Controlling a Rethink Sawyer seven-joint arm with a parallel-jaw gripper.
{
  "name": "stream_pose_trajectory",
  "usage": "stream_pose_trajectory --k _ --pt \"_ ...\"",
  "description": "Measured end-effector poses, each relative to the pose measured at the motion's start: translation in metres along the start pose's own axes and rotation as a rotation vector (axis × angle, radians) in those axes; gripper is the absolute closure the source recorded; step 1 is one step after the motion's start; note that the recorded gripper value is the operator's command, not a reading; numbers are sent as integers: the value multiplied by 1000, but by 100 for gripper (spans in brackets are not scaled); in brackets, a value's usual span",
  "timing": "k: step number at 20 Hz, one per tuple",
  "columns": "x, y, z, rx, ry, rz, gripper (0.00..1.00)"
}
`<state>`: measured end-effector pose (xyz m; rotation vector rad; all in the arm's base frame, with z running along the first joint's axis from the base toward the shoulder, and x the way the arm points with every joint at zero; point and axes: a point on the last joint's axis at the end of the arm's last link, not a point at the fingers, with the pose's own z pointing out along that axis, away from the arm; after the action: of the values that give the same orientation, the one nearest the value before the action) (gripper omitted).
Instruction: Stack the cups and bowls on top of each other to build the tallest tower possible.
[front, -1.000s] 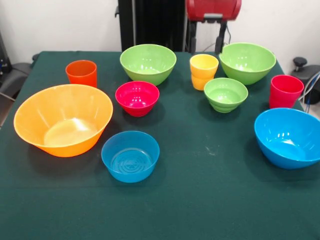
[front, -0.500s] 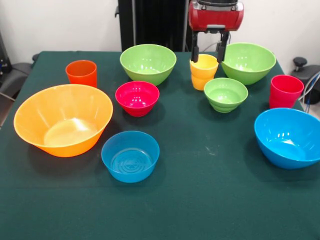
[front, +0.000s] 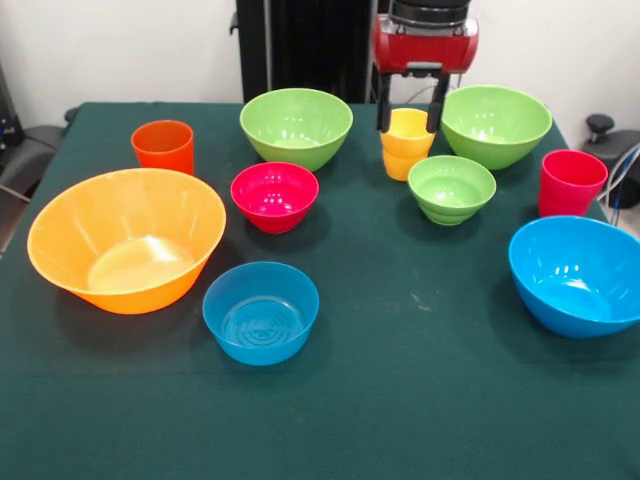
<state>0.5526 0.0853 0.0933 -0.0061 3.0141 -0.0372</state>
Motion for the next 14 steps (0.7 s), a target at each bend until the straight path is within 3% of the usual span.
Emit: stream_pose_trajectory --k 9,14 --pt "20 -4 34 7 39 22 0" --pt "32 -8 43 21 68 46 0"
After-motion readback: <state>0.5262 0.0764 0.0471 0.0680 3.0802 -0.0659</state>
